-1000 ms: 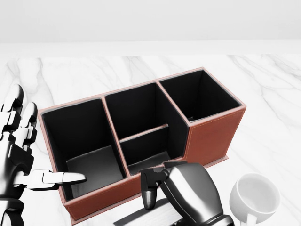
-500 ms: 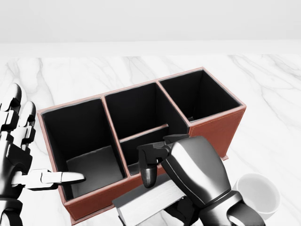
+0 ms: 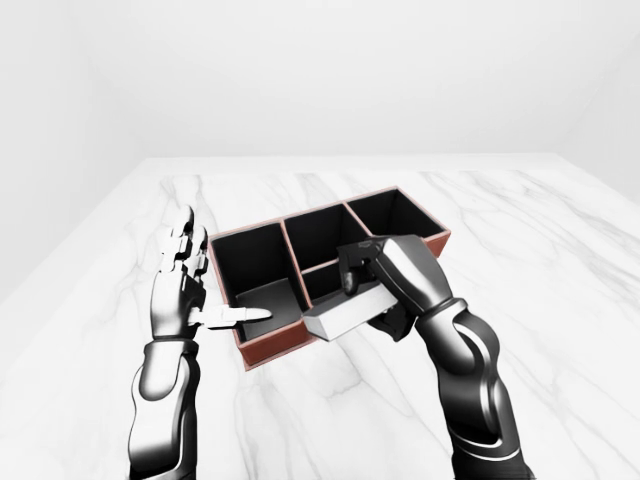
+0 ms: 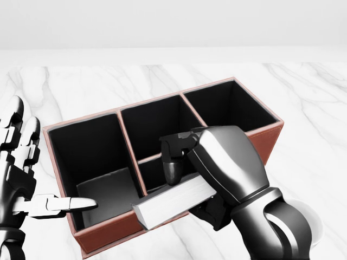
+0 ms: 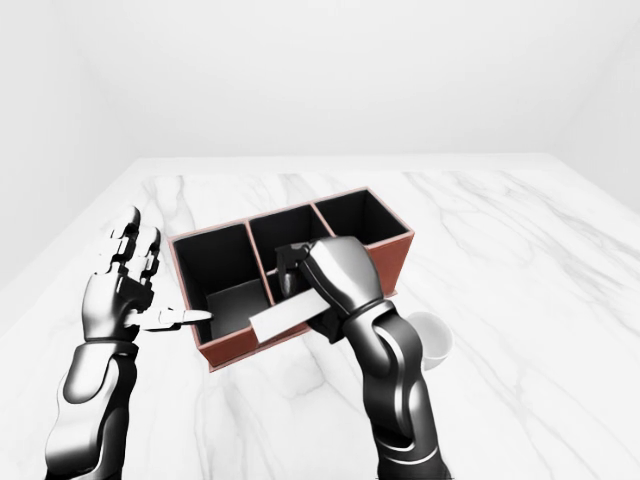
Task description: Pick up the book and place it in the front compartment of the caddy.
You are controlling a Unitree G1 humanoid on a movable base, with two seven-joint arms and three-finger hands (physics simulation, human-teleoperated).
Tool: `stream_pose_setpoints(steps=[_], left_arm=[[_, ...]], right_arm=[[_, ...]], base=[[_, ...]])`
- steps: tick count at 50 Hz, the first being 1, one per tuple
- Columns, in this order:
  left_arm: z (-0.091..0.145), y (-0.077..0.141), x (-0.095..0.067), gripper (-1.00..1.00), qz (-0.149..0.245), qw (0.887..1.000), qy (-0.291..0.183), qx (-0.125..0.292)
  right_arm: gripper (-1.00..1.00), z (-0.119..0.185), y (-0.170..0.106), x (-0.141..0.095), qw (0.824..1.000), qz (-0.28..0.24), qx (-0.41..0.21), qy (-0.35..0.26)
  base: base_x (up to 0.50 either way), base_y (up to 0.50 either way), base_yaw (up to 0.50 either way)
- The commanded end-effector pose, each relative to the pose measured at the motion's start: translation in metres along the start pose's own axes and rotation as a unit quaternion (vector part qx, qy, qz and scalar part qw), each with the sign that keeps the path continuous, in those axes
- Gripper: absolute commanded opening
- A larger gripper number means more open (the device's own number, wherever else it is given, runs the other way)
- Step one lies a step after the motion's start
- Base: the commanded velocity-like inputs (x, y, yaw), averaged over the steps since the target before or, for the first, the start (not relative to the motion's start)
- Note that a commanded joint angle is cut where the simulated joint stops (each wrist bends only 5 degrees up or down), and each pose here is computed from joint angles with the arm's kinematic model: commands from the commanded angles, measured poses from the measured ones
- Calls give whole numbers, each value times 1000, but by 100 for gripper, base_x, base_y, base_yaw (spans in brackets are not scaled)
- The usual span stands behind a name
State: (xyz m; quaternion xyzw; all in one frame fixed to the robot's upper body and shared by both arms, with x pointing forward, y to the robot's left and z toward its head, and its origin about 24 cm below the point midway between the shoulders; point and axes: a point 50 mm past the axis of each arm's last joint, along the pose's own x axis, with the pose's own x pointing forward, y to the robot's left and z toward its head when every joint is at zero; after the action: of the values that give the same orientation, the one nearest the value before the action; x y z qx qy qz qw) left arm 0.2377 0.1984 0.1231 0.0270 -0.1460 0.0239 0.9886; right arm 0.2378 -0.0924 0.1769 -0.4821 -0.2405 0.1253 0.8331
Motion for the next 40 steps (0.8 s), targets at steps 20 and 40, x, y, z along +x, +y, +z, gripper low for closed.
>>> stream_pose_setpoints(steps=[20, 40], left_arm=[[-1, 0, 1, 97, -1, 1000, 1, 1], [-2, -1, 0, 97, -3, 1000, 5, 1]], right_arm=[[-100, -12, -18, 37, 999, -40, 8, 22], [-100, -21, -10, 54, 999, -42, -2, 30]], base=[[0, 0, 0], [0, 0, 0]])
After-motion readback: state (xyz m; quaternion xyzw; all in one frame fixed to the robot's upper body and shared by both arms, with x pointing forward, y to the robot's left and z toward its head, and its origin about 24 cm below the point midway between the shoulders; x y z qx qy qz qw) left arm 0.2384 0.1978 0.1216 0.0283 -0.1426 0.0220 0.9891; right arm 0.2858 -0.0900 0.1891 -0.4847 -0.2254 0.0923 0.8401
